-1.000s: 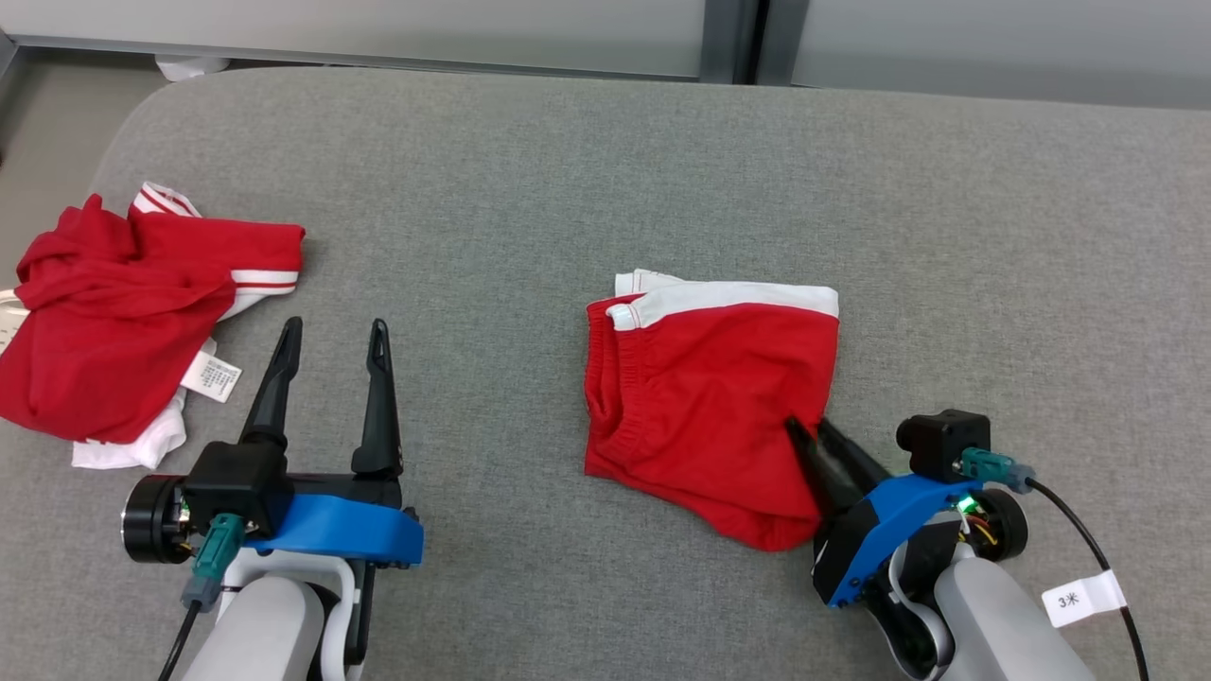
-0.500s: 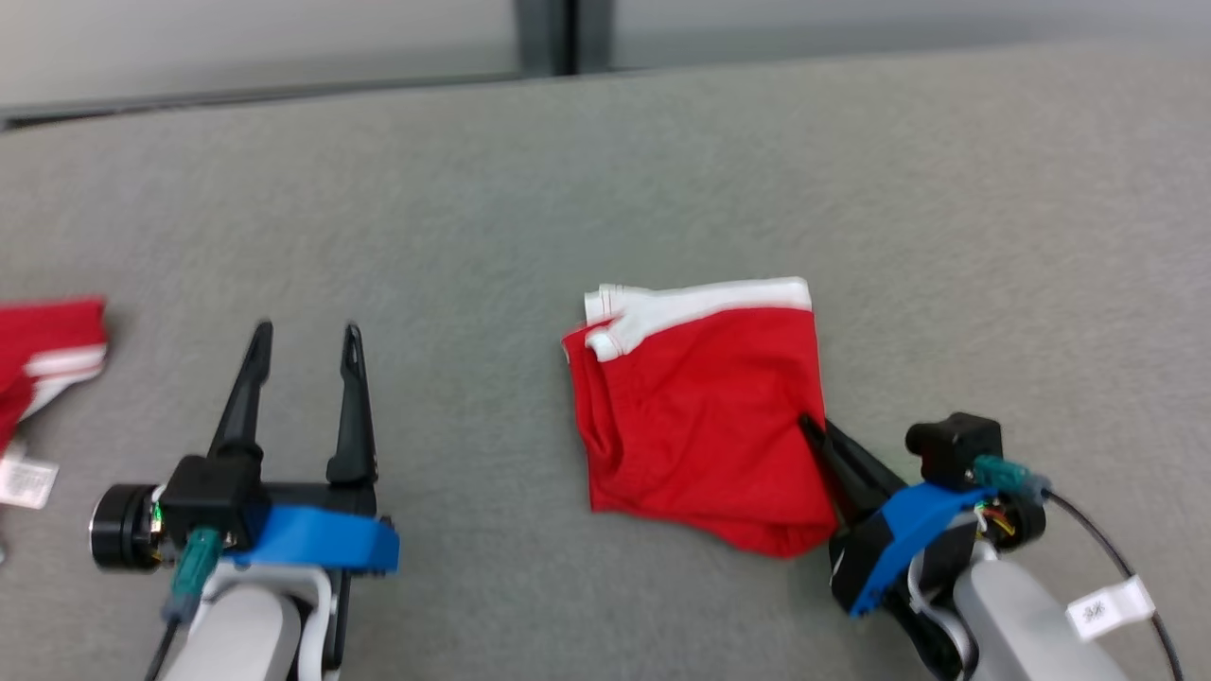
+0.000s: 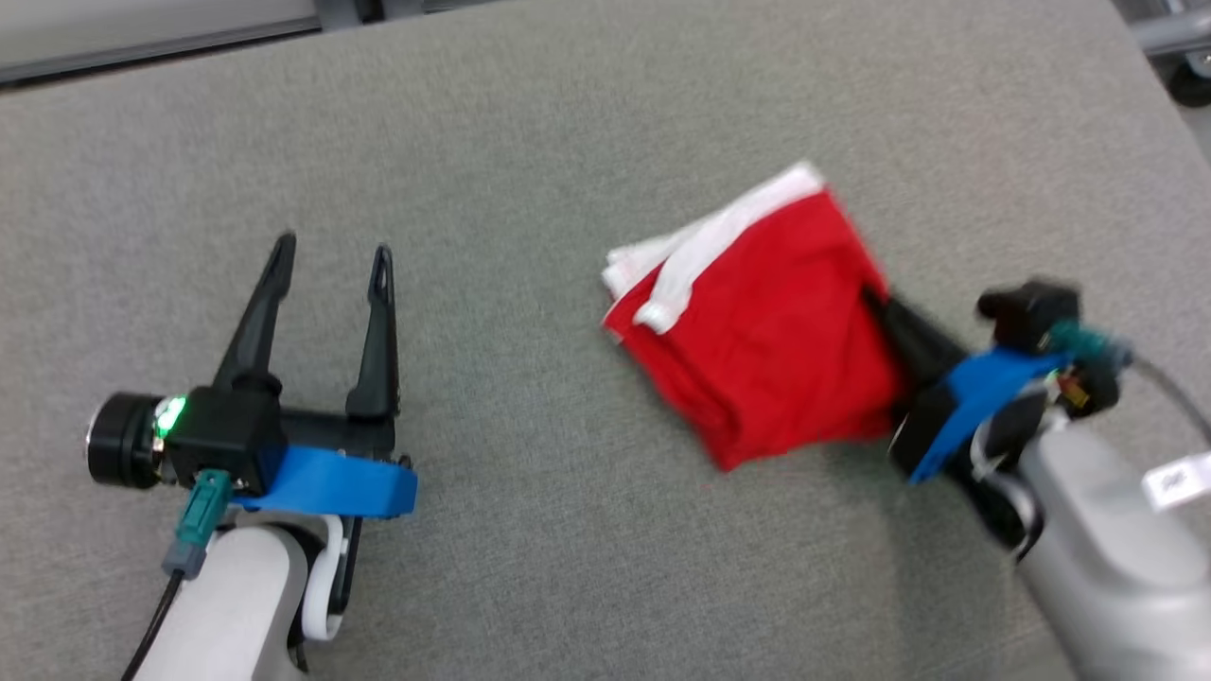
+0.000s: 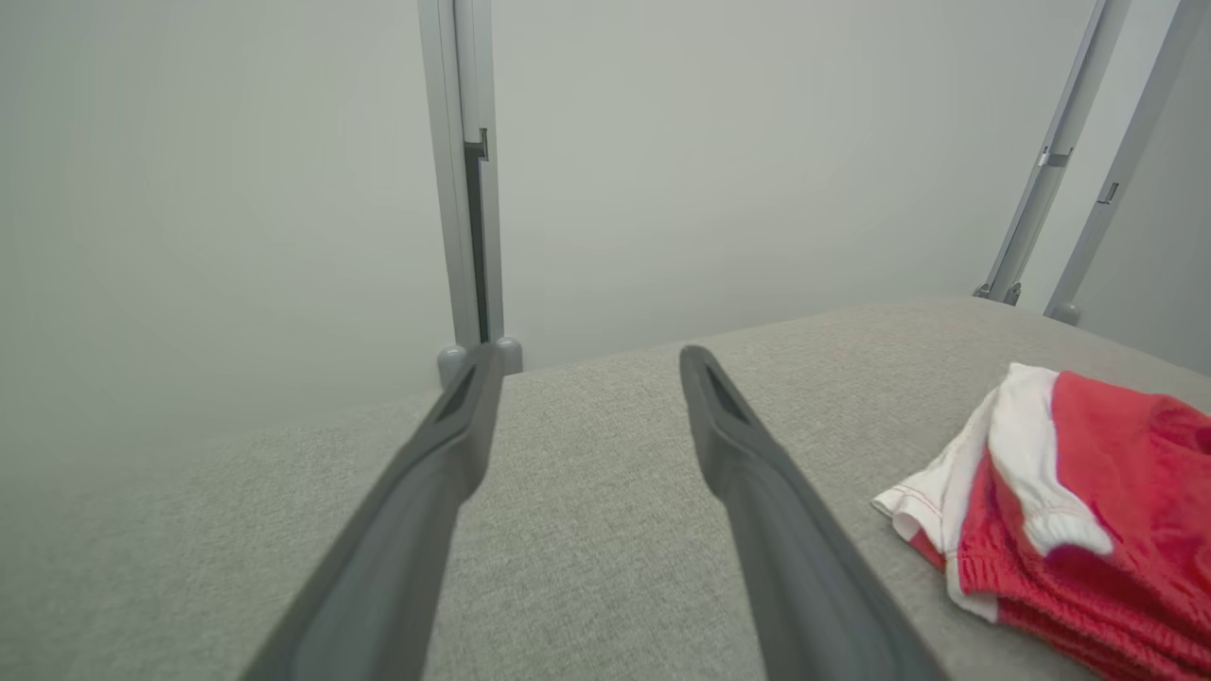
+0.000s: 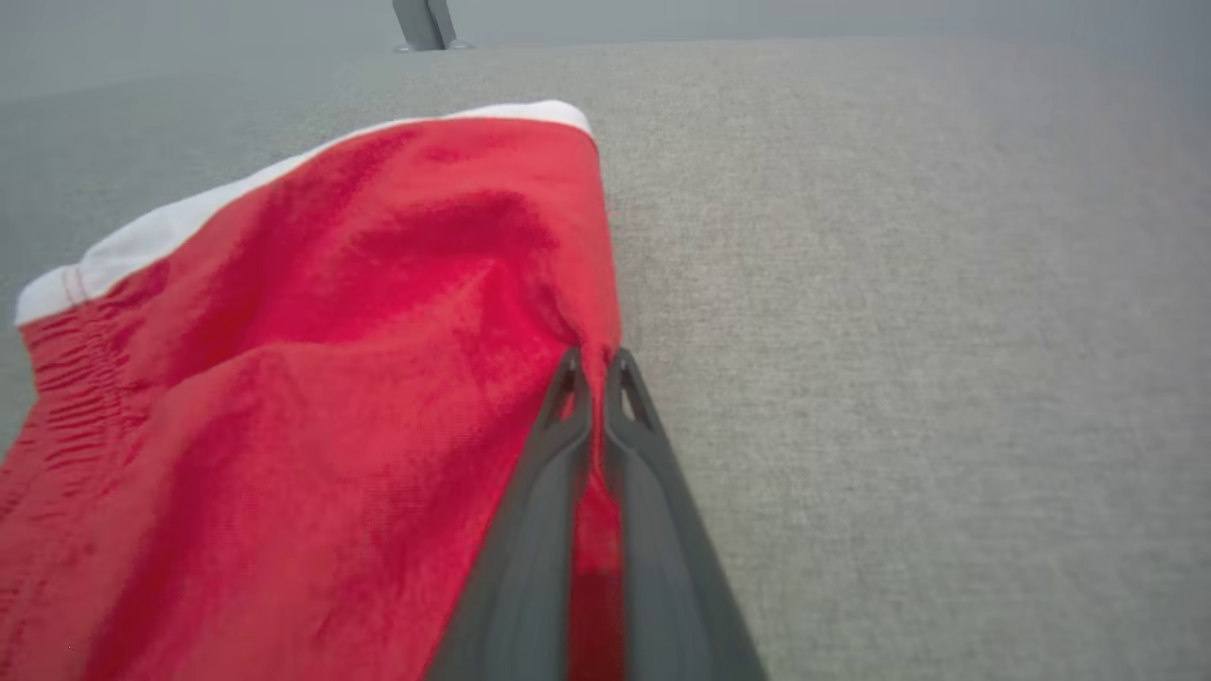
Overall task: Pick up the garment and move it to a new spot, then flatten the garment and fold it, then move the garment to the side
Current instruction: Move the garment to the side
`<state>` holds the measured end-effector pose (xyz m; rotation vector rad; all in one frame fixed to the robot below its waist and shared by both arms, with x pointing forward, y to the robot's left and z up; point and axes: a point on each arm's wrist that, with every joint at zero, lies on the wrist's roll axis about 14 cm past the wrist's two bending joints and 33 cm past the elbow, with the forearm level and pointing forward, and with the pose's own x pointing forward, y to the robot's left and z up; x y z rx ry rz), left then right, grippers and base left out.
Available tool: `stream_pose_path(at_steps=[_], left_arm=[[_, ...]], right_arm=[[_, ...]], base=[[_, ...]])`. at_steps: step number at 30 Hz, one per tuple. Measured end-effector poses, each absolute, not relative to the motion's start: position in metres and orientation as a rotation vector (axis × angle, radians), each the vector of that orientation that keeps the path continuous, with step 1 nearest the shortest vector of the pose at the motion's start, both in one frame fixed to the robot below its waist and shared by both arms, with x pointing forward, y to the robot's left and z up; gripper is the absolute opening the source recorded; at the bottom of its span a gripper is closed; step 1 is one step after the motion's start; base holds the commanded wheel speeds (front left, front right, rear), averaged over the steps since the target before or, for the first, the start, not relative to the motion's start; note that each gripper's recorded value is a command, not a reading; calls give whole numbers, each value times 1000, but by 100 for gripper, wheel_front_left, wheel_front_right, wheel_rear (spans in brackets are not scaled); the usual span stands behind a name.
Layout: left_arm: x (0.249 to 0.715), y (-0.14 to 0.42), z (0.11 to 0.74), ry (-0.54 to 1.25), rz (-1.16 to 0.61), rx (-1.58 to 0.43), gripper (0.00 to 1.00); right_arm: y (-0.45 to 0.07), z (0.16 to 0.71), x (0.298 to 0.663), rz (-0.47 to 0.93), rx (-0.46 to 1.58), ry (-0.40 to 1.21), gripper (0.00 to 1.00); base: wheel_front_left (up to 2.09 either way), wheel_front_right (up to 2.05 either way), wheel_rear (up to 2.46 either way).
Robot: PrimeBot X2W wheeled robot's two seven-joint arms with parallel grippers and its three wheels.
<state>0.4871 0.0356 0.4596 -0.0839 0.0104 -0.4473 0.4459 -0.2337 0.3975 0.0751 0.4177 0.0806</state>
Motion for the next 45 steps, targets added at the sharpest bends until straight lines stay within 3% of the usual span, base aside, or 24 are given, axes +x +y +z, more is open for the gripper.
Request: stream_pose_path(at_steps=[6,12,20,26,29,30,35,45], left_arm=[[505,31,444,14,-472,-81,100],[516,32,434,5,-478,-69,100],[523,21,433,-12,-512,-72,100],[525,20,427,-9,-523,-71,100],[524,20,428,-9,-521,-72,100],[523,20,429,-10,-519,-73,100],[514,26,439,-14,-504,-72,100],[478,48,463,1,-430,-62,100]], right_arm=[[-302,399,486,-44,-19,413,0],[-362,399,501,-168,-102,409,0],[-405,409,502,-276,-140,382,0],[-408,407,507,-271,-196,379,1],[-407,408,507,-263,-234,376,61],[-409,408,506,-267,-247,377,100],[-425,423,487,-327,-294,350,100],[-346,454,443,-276,-155,135,100]], base=[[0,0,0],[0,0,0],[0,0,0],[0,0,0],[0,0,0],[0,0,0],[0,0,0],[0,0,0]])
